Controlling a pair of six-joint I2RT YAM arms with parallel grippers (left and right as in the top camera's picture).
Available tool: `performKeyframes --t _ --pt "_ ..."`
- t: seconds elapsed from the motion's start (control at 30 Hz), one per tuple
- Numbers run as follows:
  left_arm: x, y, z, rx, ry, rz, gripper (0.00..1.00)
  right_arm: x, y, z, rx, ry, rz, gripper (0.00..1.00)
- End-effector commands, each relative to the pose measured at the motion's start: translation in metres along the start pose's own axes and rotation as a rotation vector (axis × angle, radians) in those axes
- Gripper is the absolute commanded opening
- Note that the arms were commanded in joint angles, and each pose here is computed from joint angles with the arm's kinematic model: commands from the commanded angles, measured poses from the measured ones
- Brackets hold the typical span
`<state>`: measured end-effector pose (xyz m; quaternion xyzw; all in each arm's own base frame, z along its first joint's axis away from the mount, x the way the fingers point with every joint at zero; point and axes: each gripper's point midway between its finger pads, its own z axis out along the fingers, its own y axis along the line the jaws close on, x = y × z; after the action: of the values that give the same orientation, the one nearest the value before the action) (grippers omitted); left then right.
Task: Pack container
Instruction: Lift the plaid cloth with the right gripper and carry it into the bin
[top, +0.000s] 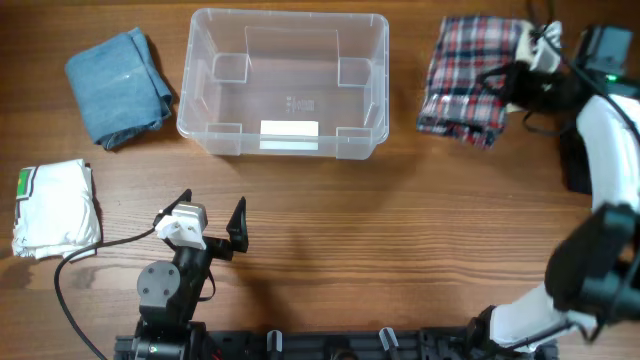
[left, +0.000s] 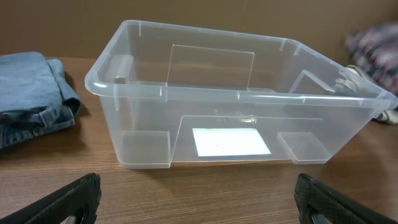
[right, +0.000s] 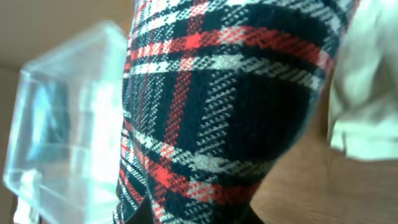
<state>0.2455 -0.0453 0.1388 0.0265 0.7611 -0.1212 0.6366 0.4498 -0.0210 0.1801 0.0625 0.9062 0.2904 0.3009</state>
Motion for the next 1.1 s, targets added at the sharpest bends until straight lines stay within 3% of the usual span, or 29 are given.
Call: performKeyframes --t 0.0,0.23,0.53,0.8,1.07 --pt "0.003 0.000 0.000 0.001 0.005 -0.001 1.00 -0.031 0.074 -0.056 -0.100 -0.141 -0.057 0.04" --pt "0.003 0.000 0.000 0.001 0.005 -0.001 1.00 -0.018 0.174 -0.072 -0.138 -0.204 -0.176 0.04" --pt "0.003 0.000 0.000 0.001 0.005 -0.001 1.00 0.041 0.310 0.012 -0.290 -0.129 -0.281 0.04" --pt "0.003 0.000 0.000 0.001 0.005 -0.001 1.00 0.064 0.338 0.099 -0.326 -0.109 -0.206 0.04" --pt "0.003 0.000 0.000 0.001 0.005 -0.001 1.00 0.067 0.342 0.151 -0.380 -0.128 -0.135 0.04"
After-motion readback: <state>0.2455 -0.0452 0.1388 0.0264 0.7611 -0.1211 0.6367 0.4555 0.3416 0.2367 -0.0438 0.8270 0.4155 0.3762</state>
